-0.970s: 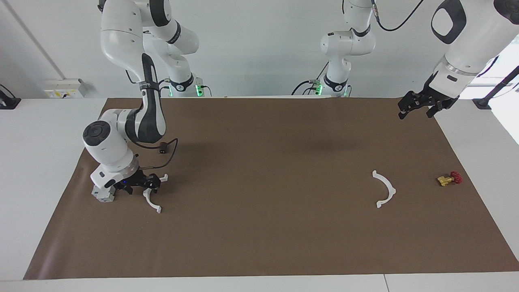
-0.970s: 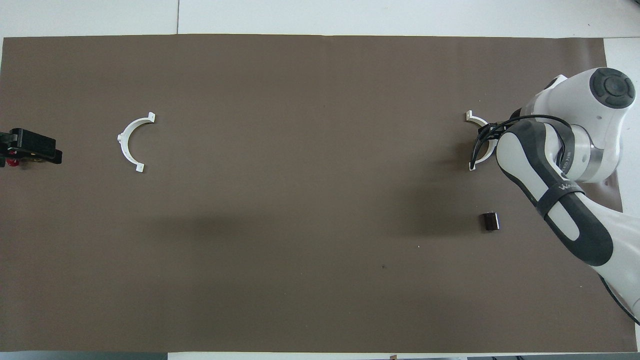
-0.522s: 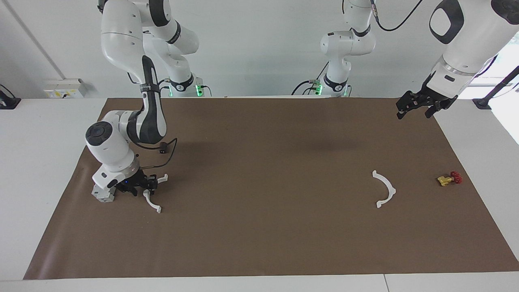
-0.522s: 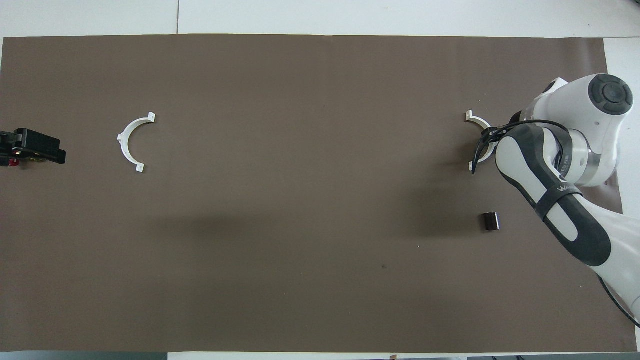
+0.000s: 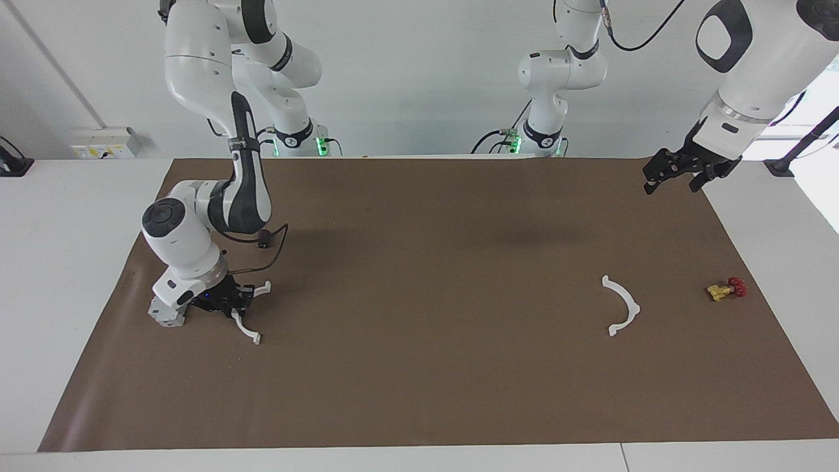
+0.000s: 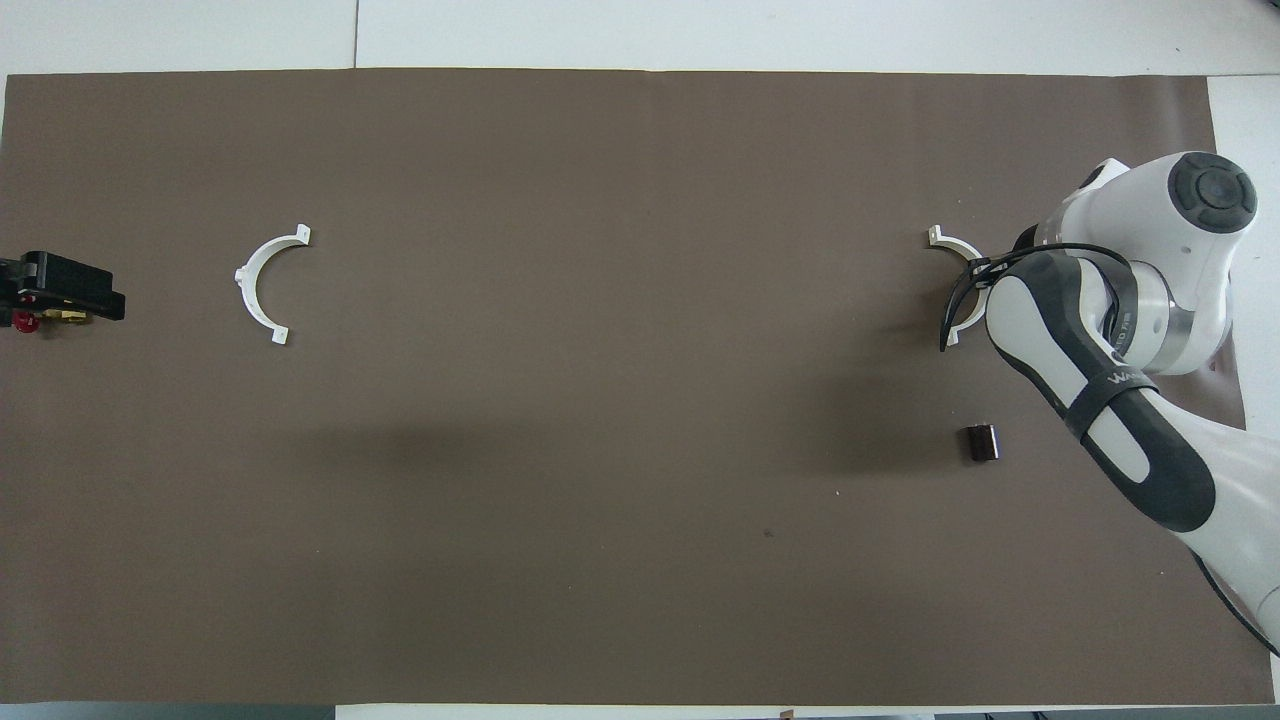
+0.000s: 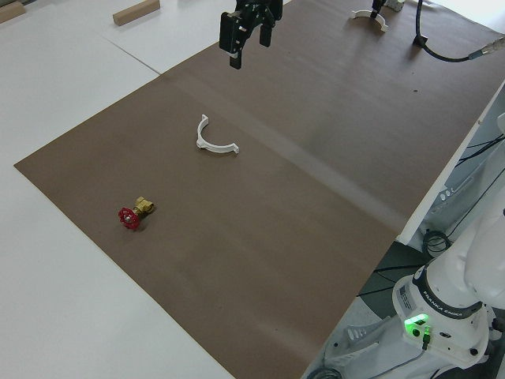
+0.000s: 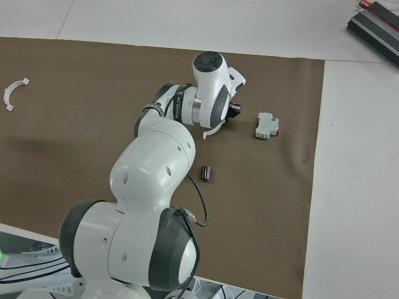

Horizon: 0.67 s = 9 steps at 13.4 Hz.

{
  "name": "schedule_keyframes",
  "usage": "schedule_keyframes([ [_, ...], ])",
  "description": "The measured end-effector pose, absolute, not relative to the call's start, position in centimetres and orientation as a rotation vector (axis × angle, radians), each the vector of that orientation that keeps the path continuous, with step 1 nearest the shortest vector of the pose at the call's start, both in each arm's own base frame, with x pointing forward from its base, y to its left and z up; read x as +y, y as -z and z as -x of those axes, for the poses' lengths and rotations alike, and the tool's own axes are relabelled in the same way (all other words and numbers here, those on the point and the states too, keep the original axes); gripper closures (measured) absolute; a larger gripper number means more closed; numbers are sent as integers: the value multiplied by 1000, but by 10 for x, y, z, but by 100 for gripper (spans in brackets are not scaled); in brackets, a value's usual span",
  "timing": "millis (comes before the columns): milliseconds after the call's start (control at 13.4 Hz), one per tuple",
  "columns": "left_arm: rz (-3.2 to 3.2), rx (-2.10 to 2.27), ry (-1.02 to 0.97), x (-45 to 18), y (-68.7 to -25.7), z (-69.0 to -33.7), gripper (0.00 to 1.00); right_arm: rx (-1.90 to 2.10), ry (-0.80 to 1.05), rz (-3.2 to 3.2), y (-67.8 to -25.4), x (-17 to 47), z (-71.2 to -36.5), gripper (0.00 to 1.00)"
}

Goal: Assemble drain pipe with both arms

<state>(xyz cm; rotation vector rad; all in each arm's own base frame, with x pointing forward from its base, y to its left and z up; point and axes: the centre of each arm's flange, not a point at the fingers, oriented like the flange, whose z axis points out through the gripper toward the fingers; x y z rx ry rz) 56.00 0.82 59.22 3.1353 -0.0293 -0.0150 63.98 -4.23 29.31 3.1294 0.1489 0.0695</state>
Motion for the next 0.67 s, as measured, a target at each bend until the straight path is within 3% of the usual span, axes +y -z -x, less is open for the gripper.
schedule_keyframes([
  [299, -3138, -8, -85, 17, -543, -576, 0, 150, -42, -3138, -337, 16, -662, 80],
  [448, -3141, -32, -109, 16, -506, -592, 0, 40, -62, -3150, -365, 108, -666, 80],
  [672, -3145, -100, -124, 12, -448, -618, 0, -83, -90, -3168, -366, 252, -634, 80],
])
